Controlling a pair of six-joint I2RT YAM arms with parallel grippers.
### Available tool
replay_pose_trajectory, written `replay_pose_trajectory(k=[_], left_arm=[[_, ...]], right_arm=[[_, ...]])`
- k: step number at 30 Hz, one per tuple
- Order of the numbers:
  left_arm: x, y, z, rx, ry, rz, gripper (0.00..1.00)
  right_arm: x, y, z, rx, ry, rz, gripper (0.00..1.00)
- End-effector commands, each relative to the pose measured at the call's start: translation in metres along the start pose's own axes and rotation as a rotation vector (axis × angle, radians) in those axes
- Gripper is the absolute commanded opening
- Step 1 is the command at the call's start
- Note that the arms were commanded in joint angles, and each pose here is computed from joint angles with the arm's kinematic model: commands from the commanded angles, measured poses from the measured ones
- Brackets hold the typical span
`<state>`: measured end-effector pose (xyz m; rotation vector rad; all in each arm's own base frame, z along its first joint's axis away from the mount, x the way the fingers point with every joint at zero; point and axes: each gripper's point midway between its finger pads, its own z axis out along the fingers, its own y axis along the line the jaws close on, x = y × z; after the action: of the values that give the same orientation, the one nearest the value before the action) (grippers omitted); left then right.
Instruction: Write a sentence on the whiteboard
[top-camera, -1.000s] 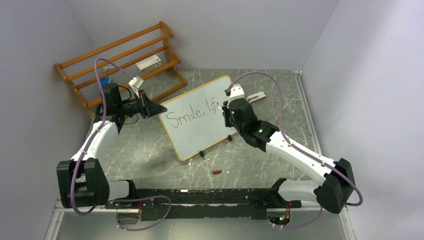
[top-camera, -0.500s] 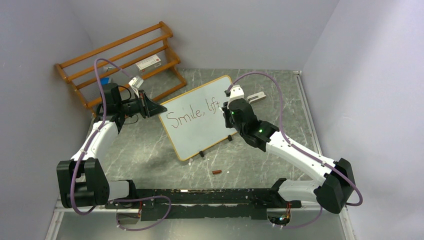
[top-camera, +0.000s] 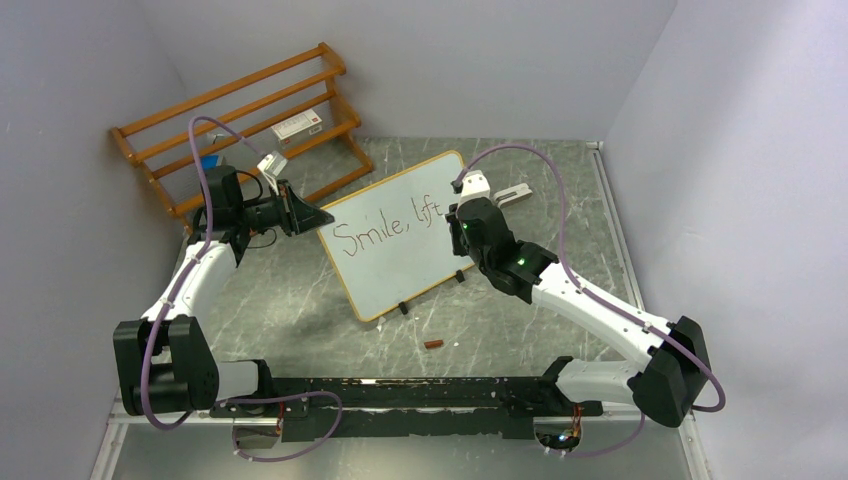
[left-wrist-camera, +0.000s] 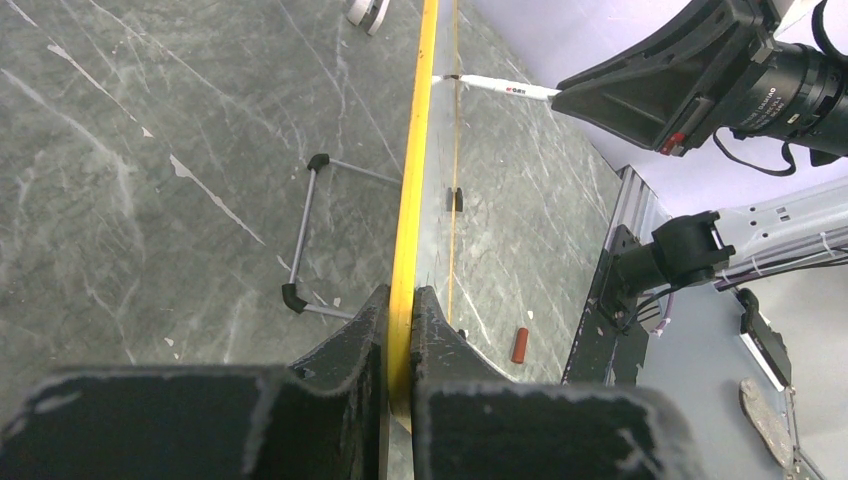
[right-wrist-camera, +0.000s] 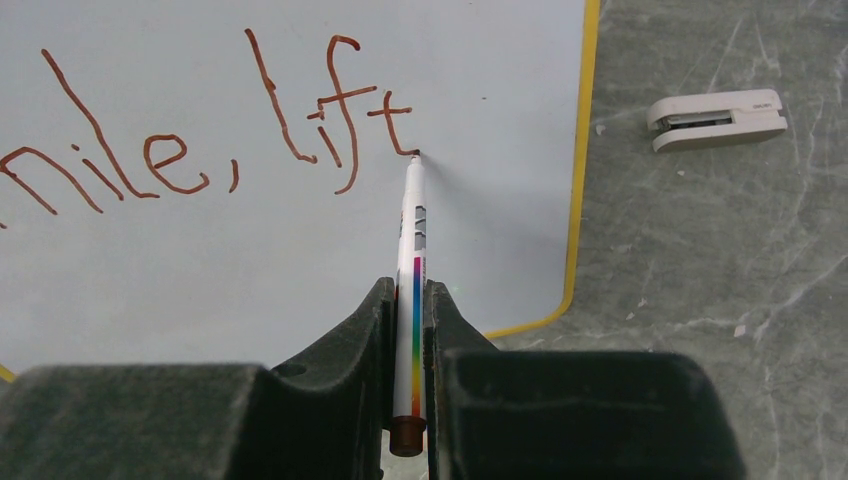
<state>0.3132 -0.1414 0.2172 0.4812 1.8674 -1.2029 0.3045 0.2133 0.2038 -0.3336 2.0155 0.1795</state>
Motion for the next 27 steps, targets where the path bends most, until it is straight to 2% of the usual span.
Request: replay_pose_trajectory(k=[1, 13, 27], left_arm=[[0.015, 0.033, 0.001, -0.126, 0.029, 0.016, 0.05], [0.016, 0.033, 0.002, -0.129, 0.03, 0.015, 0.05], [0.019, 0.032, 0.001, -0.145, 0.028, 0.009, 0.05]], right_arm=[[-0.005, -0.008, -0.001, 0.032, -0.032, 0.02, 0.0], [-0.015, -0.003, -0.019, -0.022, -0.089, 0.03, 0.0], [0.003, 0.045, -0.059, -0.113, -0.109, -0.085, 0.0]])
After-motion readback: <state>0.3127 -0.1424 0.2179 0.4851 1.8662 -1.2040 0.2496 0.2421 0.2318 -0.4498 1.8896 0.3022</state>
